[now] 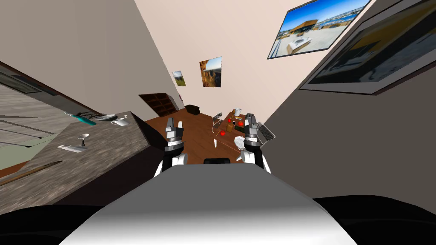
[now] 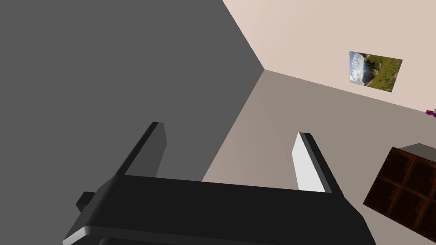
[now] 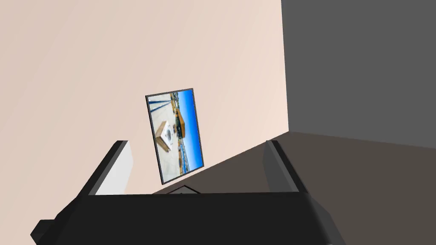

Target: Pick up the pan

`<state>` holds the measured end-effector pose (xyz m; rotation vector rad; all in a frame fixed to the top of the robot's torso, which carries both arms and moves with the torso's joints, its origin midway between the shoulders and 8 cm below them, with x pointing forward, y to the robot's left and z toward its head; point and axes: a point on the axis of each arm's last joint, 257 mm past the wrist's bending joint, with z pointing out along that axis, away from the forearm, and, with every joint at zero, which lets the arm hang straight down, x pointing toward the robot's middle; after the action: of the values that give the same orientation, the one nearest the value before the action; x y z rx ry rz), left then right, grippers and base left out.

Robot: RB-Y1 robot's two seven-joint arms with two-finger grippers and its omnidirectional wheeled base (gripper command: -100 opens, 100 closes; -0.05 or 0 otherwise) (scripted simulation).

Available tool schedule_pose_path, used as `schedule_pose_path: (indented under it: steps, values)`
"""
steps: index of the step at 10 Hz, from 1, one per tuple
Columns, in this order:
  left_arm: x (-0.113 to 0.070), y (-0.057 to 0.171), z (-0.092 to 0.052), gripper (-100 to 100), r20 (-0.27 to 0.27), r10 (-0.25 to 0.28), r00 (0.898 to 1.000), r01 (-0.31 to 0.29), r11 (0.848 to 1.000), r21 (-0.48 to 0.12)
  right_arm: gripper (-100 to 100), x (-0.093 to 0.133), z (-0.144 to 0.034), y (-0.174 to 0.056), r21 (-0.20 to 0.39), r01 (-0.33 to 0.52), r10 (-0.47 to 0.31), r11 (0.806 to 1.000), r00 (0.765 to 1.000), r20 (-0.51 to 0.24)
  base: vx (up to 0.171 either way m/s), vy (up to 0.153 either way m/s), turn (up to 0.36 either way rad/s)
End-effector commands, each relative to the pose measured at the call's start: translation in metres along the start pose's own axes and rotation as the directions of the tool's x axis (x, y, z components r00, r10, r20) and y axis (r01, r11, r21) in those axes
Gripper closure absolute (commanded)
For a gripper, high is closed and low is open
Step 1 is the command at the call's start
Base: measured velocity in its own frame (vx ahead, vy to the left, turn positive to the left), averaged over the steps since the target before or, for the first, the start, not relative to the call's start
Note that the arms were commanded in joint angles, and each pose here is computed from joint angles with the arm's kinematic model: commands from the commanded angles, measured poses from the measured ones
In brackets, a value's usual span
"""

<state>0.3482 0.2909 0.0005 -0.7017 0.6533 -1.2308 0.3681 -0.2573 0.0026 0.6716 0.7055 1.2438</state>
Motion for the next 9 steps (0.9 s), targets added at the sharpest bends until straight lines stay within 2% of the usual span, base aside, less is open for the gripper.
schedule_pose_path:
  steps: [1,5,8,9]
  values:
    - [0.000,0.000,0.000,0,0.000,0.000,1.000,0.000,1.000,0.000,-100,0.007,-0.001,-0.007,0.014,0.021,-0.020,1.000,0.999,-0.038,-0.005,-0.005,0.048]
    - [0.000,0.000,0.000,0,0.000,0.000,1.000,0.000,1.000,0.000,-100,0.033,-0.012,-0.045,0.093,0.109,-0.092,0.990,0.981,-0.173,-0.023,-0.025,0.077]
    - [0.000,0.000,0.000,0,0.000,0.000,1.000,0.000,1.000,0.000,-100,0.055,-0.029,-0.091,0.180,0.198,-0.142,0.964,0.949,-0.282,-0.044,-0.045,0.131]
    - [0.000,0.000,0.000,0,0.000,0.000,1.000,0.000,1.000,0.000,-100,0.056,-0.029,-0.091,0.176,0.207,-0.151,0.962,0.946,-0.287,-0.032,-0.034,0.049]
